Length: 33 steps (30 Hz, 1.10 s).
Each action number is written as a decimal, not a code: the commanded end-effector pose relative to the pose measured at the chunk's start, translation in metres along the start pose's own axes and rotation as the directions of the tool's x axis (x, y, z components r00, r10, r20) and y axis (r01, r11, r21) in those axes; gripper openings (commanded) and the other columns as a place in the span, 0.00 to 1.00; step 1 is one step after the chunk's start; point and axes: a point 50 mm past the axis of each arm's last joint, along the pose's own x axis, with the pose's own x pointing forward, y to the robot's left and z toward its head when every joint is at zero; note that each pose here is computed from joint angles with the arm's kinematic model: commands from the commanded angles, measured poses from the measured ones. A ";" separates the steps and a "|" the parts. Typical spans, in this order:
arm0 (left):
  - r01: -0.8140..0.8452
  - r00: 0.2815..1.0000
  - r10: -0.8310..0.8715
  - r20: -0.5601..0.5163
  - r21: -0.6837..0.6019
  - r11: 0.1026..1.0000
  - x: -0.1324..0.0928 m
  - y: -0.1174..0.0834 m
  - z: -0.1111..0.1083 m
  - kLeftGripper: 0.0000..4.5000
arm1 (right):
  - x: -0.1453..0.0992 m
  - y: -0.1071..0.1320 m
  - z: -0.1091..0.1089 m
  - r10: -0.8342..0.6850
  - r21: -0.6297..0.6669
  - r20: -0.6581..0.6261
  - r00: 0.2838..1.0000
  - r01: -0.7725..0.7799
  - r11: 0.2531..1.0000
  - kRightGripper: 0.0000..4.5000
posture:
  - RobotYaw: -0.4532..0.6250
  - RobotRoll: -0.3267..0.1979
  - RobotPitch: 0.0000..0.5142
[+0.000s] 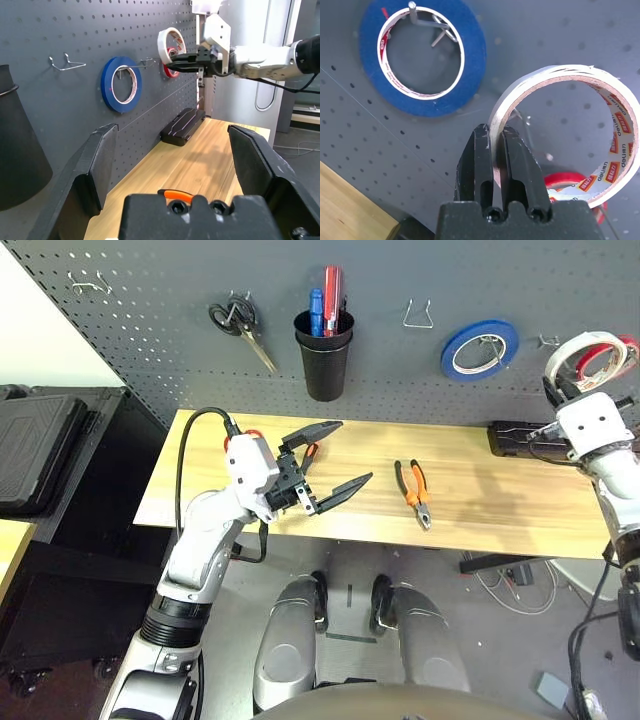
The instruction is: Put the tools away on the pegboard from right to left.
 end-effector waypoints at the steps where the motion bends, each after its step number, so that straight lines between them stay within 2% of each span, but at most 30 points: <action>1: 0.015 1.000 -0.015 -0.004 0.005 1.000 0.002 -0.004 -0.001 1.00 | 0.007 0.006 -0.003 0.021 0.011 -0.047 0.999 -0.021 1.000 0.01 | 0.59 0.62 0.36; 5: 0.013 1.000 -0.013 -0.007 0.006 1.000 0.002 -0.003 -0.001 1.00 | 0.014 0.011 -0.005 0.039 0.043 -0.108 0.993 -0.034 0.998 0.01 | 0.59 0.62 0.36; 8: 0.010 1.000 -0.010 -0.012 0.004 1.000 0.002 -0.003 -0.002 1.00 | 0.016 0.014 -0.006 0.039 0.071 -0.125 0.991 -0.030 0.997 0.19 | 0.59 0.62 0.36; 12: 0.002 1.000 -0.002 -0.022 -0.002 1.000 0.000 -0.004 -0.003 1.00 | 0.011 0.020 -0.006 0.053 0.111 -0.097 0.994 -0.042 0.993 0.54 | 0.60 0.62 0.38; 17: -0.007 0.999 0.006 -0.035 -0.011 1.000 -0.002 -0.006 -0.005 1.00 | -0.009 0.028 -0.010 0.092 0.120 -0.038 0.995 -0.087 0.989 0.98 | 0.60 0.62 0.40; 22: -0.003 0.999 0.002 -0.052 -0.020 1.000 -0.006 -0.008 -0.007 1.00 | -0.034 0.040 -0.010 0.156 0.119 0.035 0.987 -0.159 0.980 0.99 | 0.60 0.62 0.41; 27: 0.005 0.998 -0.007 -0.070 -0.023 1.000 -0.009 -0.010 -0.009 1.00 | -0.057 0.052 -0.017 0.192 0.154 0.016 0.981 -0.192 0.969 0.99 | 0.59 0.62 0.41; 33: 0.010 0.996 -0.012 -0.084 -0.027 1.000 -0.011 -0.010 -0.011 1.00 | -0.067 0.064 -0.018 0.221 0.202 -0.004 0.975 -0.215 0.955 0.99 | 0.59 0.62 0.41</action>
